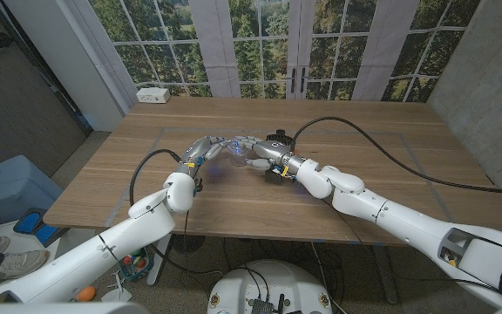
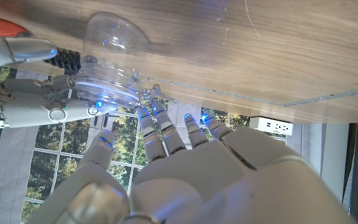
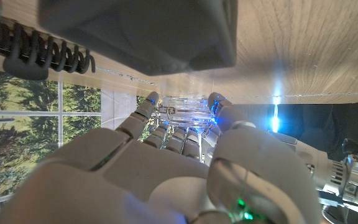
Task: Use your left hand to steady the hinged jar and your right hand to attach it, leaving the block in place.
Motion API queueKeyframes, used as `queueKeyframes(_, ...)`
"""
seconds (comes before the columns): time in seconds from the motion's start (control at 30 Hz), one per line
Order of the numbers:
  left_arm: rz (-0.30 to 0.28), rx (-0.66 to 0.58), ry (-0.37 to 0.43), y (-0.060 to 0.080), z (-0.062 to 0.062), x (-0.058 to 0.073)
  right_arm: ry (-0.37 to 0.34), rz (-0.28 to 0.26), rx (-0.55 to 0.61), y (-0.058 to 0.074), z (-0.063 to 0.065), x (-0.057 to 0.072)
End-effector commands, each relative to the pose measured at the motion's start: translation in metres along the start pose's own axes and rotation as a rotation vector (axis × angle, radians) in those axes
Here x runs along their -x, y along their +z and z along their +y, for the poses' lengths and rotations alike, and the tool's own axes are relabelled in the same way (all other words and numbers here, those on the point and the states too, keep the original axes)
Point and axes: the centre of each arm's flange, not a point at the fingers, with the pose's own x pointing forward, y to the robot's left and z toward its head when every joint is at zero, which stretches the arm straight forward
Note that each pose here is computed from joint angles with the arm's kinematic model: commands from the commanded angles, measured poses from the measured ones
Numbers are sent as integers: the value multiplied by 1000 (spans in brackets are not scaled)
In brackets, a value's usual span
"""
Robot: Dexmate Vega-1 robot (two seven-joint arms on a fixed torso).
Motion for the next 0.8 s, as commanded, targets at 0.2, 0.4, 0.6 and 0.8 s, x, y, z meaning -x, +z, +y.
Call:
queueKeyframes(0.2,54,-43,42,-3,-1,14,17,14,-12,-5,4,-4)
queueKeyframes(0.4,57,-30,88,-5,-5,19,30,24,-14,-7,5,-7)
queueKeyframes(0.6,69,-38,141,-5,-7,24,36,30,-19,-9,6,-9)
queueKeyframes(0.8,77,-49,191,-5,-8,27,43,33,-26,-10,7,-10)
